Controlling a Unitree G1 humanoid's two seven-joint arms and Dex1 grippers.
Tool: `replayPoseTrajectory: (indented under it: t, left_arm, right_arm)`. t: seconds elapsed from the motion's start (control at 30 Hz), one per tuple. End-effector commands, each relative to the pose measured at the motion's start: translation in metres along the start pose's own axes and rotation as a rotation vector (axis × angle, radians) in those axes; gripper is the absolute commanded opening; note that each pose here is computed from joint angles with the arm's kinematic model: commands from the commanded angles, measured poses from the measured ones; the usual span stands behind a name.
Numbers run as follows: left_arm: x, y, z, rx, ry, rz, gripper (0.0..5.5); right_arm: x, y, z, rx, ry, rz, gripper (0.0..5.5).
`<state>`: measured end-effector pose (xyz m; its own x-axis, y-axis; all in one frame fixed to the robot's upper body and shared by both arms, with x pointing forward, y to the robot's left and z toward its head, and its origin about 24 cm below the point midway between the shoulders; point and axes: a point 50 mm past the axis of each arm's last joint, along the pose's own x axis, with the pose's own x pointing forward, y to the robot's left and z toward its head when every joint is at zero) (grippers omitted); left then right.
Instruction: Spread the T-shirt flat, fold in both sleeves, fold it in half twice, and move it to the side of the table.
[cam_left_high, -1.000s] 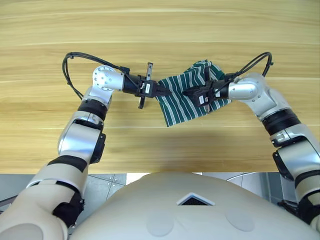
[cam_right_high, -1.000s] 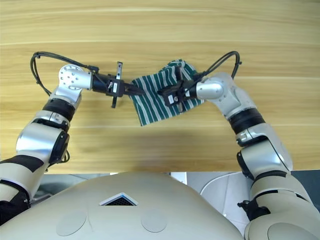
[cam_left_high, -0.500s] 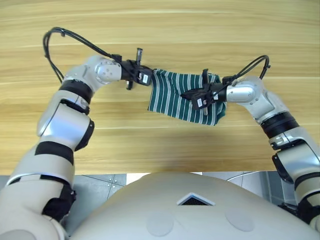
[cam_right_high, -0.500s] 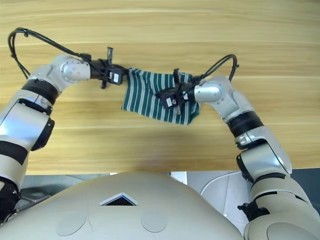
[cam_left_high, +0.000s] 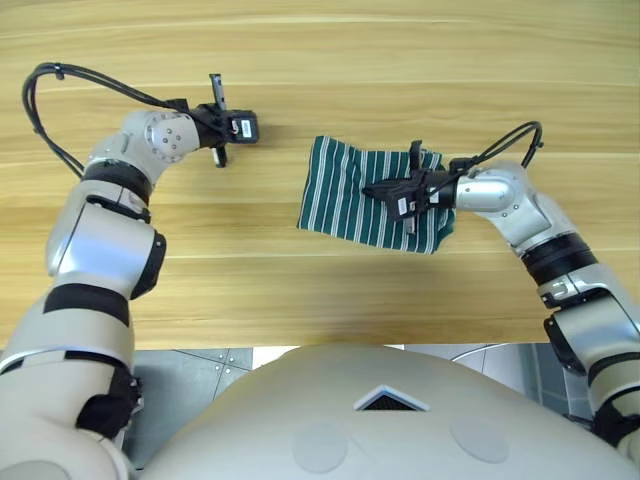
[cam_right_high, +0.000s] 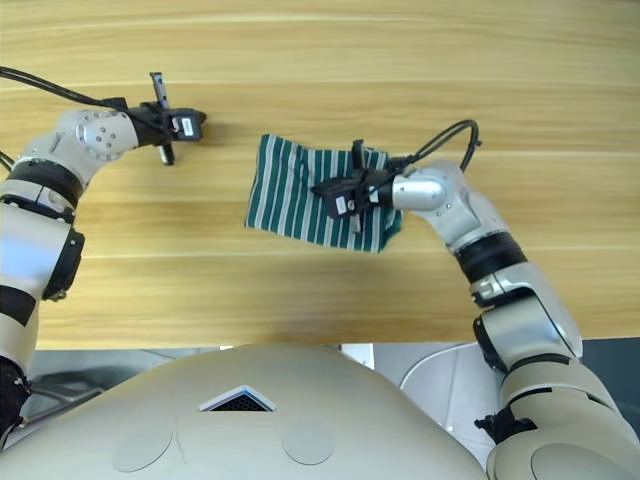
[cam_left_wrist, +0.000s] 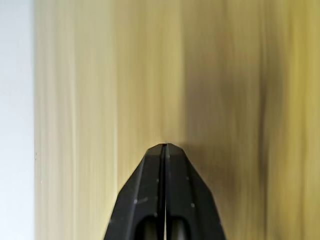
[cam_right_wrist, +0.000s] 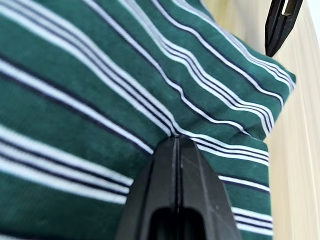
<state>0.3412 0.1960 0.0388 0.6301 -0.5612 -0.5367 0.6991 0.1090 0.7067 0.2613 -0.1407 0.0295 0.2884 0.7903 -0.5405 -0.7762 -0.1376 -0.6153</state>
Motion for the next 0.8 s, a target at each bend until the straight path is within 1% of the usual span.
replayPoseTrajectory:
  t: [0.03,0.13,0.23,0.33,0.47,0.63,0.7,0.8]
  left_arm:
    - [-0.002,0.018,0.016,-0.172,-0.192,0.173,0.0]
    - [-0.007,0.025,0.023,-0.35,-0.36,0.297,0.0]
    - [-0.013,0.022,0.019,-0.487,-0.459,0.373,0.0]
    - [-0.017,0.016,0.013,-0.605,-0.508,0.423,0.0]
    - [-0.014,0.008,0.013,-0.699,-0.554,0.421,0.0]
    - [-0.007,0.001,0.017,-0.756,-0.59,0.409,0.0]
    - [-0.005,0.0,0.018,-0.778,-0.595,0.409,0.0]
    - [-0.003,-0.001,0.02,-0.792,-0.601,0.407,0.0]
  right_arm:
    - [-0.021,-0.027,0.006,0.03,-0.009,-0.231,0.01]
    - [-0.037,-0.046,0.019,0.029,-0.049,-0.392,0.01]
    - [-0.039,-0.049,0.033,0.016,-0.096,-0.425,0.01]
    - [-0.023,-0.041,0.042,0.024,-0.133,-0.364,0.01]
    - [0.004,-0.027,0.045,0.053,-0.151,-0.264,0.01]
    - [0.029,-0.014,0.039,0.1,-0.144,-0.188,0.01]
    - [0.037,-0.007,0.028,0.12,-0.095,-0.16,0.01]
    - [0.045,0.01,-0.002,0.151,0.065,-0.112,0.01]
